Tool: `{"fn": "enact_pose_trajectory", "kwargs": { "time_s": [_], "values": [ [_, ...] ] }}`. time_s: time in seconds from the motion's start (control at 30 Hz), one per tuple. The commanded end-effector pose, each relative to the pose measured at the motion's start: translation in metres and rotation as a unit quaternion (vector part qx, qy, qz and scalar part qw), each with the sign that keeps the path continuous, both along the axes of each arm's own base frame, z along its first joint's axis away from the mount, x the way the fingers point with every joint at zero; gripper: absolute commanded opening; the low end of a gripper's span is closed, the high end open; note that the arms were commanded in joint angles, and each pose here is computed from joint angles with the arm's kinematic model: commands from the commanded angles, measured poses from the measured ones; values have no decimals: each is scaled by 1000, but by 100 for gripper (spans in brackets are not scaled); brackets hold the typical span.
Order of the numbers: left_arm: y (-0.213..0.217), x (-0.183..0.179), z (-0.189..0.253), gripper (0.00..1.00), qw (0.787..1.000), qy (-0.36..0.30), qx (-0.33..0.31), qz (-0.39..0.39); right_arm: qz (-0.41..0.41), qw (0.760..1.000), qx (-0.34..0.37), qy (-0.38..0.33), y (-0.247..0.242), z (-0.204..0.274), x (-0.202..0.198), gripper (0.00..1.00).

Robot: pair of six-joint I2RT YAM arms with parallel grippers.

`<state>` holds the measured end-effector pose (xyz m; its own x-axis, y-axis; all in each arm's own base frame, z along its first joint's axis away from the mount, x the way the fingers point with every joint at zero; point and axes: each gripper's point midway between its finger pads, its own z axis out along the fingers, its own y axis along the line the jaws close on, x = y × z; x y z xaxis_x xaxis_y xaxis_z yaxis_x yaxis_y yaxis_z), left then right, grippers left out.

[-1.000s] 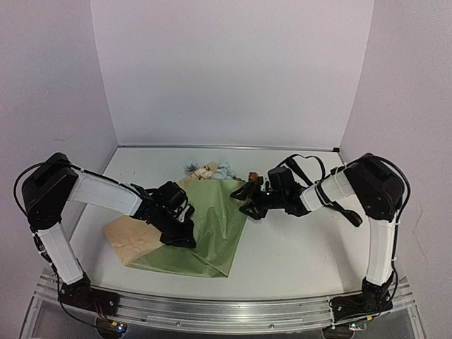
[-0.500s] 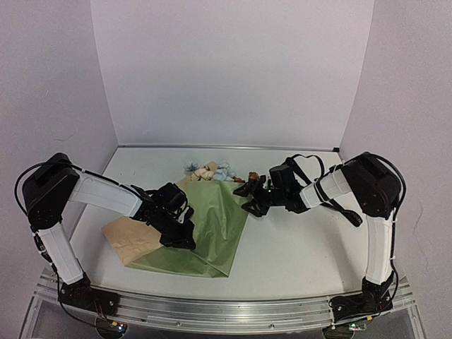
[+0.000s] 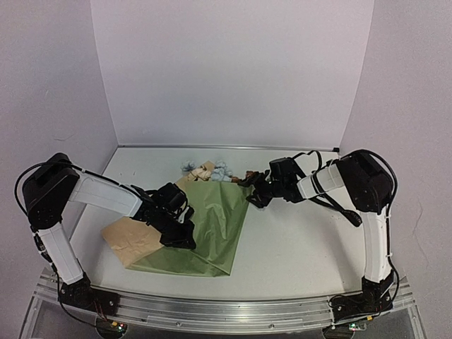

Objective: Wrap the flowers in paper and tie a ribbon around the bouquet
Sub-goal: Press the fold line of the 2/3-folded wrapping paper.

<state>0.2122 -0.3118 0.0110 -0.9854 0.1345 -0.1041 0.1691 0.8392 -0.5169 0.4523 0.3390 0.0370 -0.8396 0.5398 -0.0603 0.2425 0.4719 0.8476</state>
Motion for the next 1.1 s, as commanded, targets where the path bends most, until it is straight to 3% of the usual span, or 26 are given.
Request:
{"fn": "enact_pose_trajectory", "kwargs": {
  "time_s": [0.0,0.2,0.37,0.6,0.73,0.83,1.07],
  "values": [
    [19,-9,-19,0,999,6,50,-5,-39,999,-26,-7,-15,0,33,71],
    [19,-8,-15,0,999,1,48,-7,-44,998,-32,-7,-19,14,58,72],
    [11,5,9,0,999,-30,35,-5,-7,999,-48,-25,-19,48,43,71],
    [-2,31,57,5,997,-80,2,4,78,990,-111,-40,-30,89,-41,72],
    [-3,35,84,8,995,-88,-23,33,152,973,-167,-52,-28,99,-101,72],
    [16,31,95,11,992,-83,-17,88,224,950,-212,-55,-14,98,-149,67],
    [81,-11,91,20,977,-35,-3,211,344,907,-232,-78,39,84,-219,51]
  ]
}}
